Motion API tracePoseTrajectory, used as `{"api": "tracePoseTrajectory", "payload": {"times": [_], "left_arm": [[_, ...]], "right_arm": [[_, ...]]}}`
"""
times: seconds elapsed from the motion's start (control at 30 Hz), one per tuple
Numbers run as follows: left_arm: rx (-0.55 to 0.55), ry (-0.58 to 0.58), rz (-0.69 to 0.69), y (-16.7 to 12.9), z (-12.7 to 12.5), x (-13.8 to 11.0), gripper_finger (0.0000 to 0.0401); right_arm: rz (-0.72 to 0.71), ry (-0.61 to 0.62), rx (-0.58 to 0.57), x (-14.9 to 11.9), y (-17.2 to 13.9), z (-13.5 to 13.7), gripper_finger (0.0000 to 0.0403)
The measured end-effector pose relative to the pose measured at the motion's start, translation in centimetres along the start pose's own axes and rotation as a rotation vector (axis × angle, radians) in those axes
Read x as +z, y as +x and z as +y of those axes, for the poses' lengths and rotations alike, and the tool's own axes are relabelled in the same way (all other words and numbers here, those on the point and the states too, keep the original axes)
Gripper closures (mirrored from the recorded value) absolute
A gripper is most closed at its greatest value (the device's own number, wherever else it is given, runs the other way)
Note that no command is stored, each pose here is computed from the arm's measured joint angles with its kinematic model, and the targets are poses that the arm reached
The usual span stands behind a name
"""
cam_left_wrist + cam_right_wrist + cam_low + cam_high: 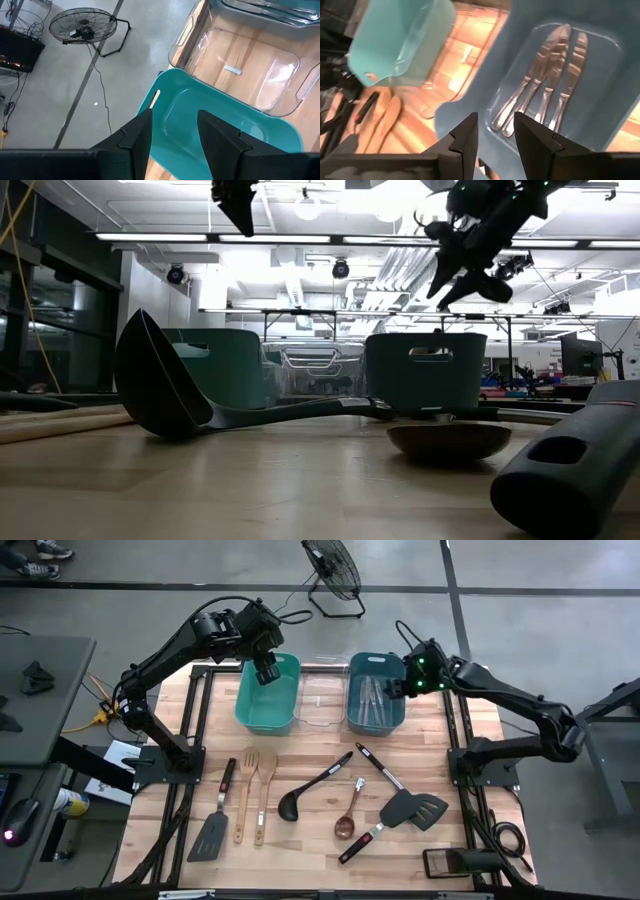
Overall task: Pick & Place Kitchen Items
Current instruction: Put the black slotted spatula into the green bin
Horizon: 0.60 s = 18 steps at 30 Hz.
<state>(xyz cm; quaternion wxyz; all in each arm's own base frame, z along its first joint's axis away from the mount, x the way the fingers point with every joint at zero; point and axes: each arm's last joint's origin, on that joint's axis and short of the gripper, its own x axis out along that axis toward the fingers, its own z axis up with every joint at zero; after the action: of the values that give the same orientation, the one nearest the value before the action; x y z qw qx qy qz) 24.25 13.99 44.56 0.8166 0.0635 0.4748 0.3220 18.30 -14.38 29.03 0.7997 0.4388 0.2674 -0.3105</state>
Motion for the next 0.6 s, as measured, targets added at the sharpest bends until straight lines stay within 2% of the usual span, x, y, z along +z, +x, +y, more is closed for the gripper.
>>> {"api": "tracePoseTrajectory", "payload": {"times": [0.3, 0.5, 0.6], "left_arm": [[-0.005, -0.048, -0.002, 0.0, -0.1, 0.0, 0.0247], [-0.093, -0.128, -0.005, 0.0, -0.3, 0.0, 0.0247], [-0.126, -0.186, 0.038, -0.1, -0.5, -0.4, 0.0247]], "right_arm": [[0.020, -0.107, 0.128, -0.4, -1.5, 0.6, 0.0286], [0.049, -0.233, 0.229, -0.6, -2.2, 0.9, 0.0286], [0.023, -0.311, 0.239, -0.7, -2.7, 1.0, 0.0287]]}}
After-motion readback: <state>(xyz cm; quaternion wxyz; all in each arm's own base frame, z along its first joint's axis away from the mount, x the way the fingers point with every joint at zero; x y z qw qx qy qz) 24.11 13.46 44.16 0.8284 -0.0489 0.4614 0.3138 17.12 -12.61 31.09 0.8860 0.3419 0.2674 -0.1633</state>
